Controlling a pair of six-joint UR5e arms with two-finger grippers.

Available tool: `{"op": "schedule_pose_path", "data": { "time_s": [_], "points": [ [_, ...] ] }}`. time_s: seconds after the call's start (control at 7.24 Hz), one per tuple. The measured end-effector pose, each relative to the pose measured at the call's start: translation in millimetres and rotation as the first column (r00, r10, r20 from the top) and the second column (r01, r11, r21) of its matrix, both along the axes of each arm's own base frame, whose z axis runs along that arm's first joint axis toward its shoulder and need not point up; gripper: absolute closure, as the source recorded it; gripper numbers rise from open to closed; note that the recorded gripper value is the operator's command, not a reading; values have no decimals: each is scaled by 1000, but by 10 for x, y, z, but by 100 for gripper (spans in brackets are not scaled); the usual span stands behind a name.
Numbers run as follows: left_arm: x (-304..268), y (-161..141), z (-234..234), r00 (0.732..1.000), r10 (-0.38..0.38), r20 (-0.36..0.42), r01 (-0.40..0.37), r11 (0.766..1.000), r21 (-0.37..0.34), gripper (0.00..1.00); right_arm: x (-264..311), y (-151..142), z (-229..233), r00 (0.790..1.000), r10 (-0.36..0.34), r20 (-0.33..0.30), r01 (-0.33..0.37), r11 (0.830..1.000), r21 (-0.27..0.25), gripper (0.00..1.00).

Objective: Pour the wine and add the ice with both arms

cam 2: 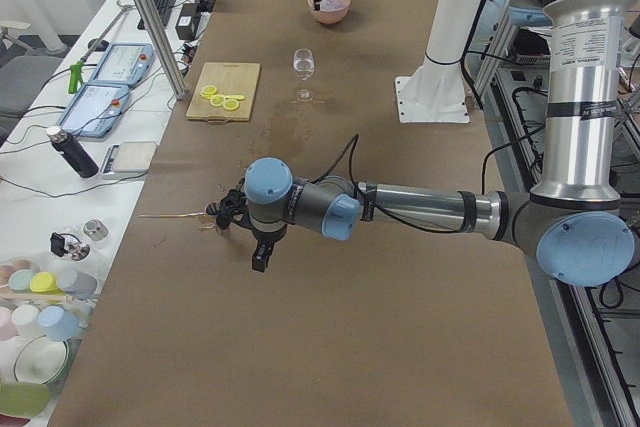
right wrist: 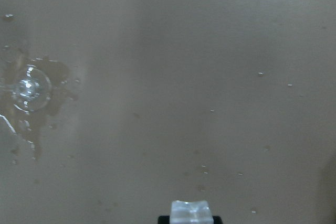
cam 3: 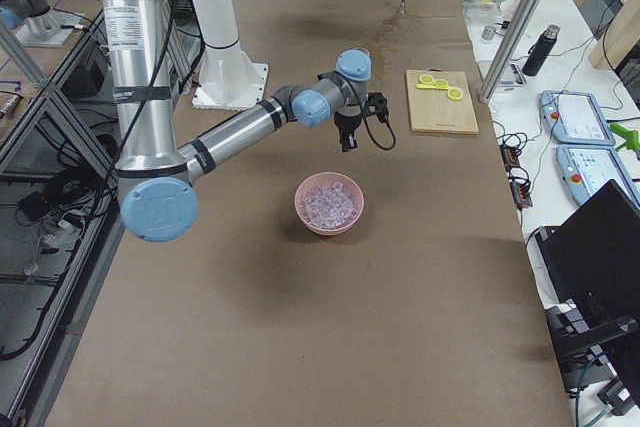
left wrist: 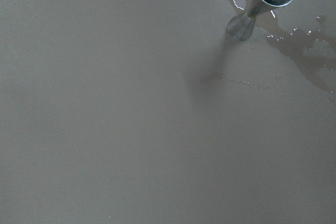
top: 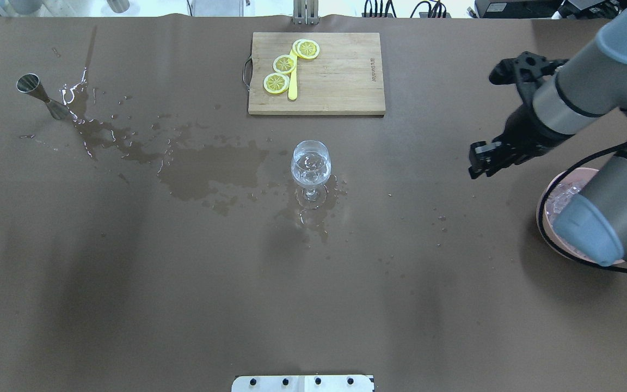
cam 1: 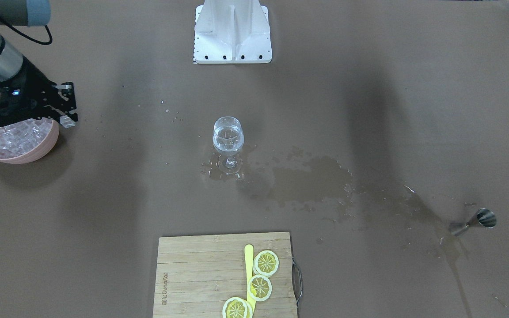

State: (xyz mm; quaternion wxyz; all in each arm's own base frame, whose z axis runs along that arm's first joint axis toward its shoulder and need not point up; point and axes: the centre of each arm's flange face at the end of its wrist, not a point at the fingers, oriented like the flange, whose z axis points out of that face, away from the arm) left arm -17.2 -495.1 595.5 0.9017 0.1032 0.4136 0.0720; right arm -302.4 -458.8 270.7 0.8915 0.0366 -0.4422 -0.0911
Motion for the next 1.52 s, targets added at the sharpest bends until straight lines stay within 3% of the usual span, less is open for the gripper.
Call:
{"op": "schedule_pose_path", "data": {
  "time_s": [0.41,0.83,1.52],
  "points": [
    [-4,41,97,1000,-1,5,1,996,-85,2,-820,136,-884,998,59,39,-56,997,-53,100],
    [-4,91,175,1000,2,8,-1,995,-103,2,-1356,-21,-1546,991,115,62,-108,989,-104,100],
    [-3,106,206,1000,5,8,-4,995,-104,2,-1573,-193,-1730,990,130,62,-123,988,-96,100]
  ]
}}
